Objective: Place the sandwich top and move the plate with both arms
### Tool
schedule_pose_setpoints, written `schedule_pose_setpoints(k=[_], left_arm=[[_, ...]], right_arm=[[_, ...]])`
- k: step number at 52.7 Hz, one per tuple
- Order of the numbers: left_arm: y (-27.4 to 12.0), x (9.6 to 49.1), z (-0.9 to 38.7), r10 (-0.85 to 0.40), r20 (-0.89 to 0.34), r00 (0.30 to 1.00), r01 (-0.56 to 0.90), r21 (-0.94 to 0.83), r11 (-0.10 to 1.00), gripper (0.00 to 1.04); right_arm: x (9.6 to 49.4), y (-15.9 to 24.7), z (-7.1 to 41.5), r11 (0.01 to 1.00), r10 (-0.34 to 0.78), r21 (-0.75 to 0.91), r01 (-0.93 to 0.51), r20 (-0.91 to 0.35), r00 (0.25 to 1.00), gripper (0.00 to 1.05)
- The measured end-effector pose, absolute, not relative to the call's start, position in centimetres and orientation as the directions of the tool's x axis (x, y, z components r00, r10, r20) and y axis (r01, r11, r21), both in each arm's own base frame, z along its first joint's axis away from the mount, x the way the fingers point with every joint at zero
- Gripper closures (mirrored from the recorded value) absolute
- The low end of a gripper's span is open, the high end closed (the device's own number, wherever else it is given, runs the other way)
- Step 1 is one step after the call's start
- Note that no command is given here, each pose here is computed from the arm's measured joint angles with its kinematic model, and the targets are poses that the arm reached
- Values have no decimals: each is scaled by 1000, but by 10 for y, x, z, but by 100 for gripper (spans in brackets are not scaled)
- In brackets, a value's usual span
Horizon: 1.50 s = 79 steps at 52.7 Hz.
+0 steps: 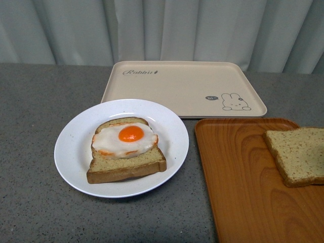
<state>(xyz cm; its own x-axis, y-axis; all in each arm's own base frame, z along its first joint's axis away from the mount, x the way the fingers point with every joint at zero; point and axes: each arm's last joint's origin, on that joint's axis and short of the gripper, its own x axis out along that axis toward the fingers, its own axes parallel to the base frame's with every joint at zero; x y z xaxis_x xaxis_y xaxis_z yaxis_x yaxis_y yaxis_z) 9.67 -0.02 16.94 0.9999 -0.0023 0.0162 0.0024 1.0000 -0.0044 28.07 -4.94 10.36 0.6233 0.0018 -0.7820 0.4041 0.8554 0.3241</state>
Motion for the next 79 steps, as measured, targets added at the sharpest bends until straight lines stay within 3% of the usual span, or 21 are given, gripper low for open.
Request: schedule_pose_setpoints(k=[24, 36, 44, 60, 72, 79], left_arm=[[0, 97, 169, -2, 16, 1000, 2, -4, 1000, 6], [0, 97, 169, -2, 16, 1000, 2, -4, 1000, 6], [0, 97, 169, -2, 16, 1000, 2, -4, 1000, 6], [0, 97, 169, -2, 16, 1000, 2, -4, 1000, 6], [0, 97, 169, -2, 16, 1000, 2, -4, 1000, 6], [0, 97, 169, -2, 16, 1000, 2, -4, 1000, 6]], right_arm=[[282, -47, 102, 860, -4, 317, 401, -781, 625, 9], [282, -47, 102, 860, -5, 317, 399, -778, 628, 39], [283, -47, 102, 861, -4, 319, 397, -775, 631, 65], [283, -47, 102, 860, -17, 313, 403, -772, 636, 104], [284, -43, 107, 857, -11, 328, 398, -760, 650, 103], [292, -35, 129, 861, 22, 369, 350, -714, 700, 103]])
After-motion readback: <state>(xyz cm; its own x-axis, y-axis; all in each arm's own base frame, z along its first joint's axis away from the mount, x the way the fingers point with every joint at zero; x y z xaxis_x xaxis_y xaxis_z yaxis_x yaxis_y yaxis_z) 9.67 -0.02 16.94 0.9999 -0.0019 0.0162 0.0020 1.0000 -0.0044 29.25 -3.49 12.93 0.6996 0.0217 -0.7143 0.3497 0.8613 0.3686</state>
